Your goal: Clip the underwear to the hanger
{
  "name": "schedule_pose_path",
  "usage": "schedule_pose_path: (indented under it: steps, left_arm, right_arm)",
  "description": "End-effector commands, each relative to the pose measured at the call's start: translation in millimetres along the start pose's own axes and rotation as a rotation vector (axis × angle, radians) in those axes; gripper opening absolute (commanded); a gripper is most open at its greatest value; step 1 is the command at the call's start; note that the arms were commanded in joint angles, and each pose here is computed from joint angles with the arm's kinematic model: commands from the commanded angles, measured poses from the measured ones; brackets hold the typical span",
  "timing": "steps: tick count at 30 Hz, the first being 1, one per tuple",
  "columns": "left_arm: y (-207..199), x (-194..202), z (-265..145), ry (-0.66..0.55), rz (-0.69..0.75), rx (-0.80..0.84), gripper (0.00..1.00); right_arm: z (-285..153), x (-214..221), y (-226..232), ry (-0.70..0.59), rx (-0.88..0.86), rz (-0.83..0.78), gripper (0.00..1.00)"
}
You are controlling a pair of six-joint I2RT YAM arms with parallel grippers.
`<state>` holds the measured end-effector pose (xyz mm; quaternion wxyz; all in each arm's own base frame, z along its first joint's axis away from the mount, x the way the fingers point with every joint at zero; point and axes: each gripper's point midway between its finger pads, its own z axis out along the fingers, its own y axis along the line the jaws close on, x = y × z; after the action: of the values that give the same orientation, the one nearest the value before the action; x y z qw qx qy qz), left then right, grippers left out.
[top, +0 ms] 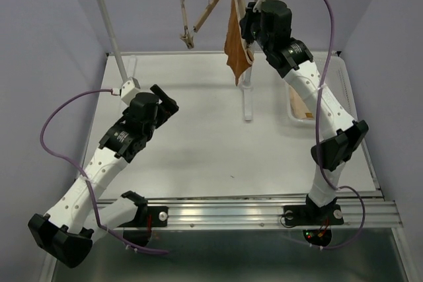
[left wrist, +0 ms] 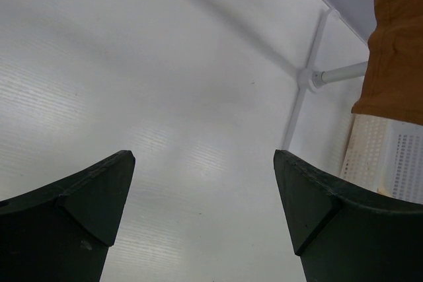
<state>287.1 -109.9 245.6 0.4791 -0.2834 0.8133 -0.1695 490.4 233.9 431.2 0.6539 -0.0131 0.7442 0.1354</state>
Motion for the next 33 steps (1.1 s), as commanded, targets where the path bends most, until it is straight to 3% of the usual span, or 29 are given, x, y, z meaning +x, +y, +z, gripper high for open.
schedule_pose_path:
  steps: [1, 10, 28, 33]
  left_arm:
    - [-1, -9, -6, -0.035, -0.027, 0.015, 0.99]
    - [4, -8, -12, -0.036, -0.046, 0.02, 0.99]
    - [15, -11, -29, -0.048, -0.08, 0.027, 0.99]
    - [15, -13, -33, -0.05, -0.075, 0.027, 0.99]
  right_arm:
    - [-4, -69, 24, -0.176, -0.096, 0.007, 0.03]
    - [28, -49, 24, -0.156, -0.071, -0.07, 0.03]
    - [47, -1, 24, -0.05, -0.073, -0.077, 0.1]
    - [46, 12, 20, -0.015, -0.058, -0.074, 0.16]
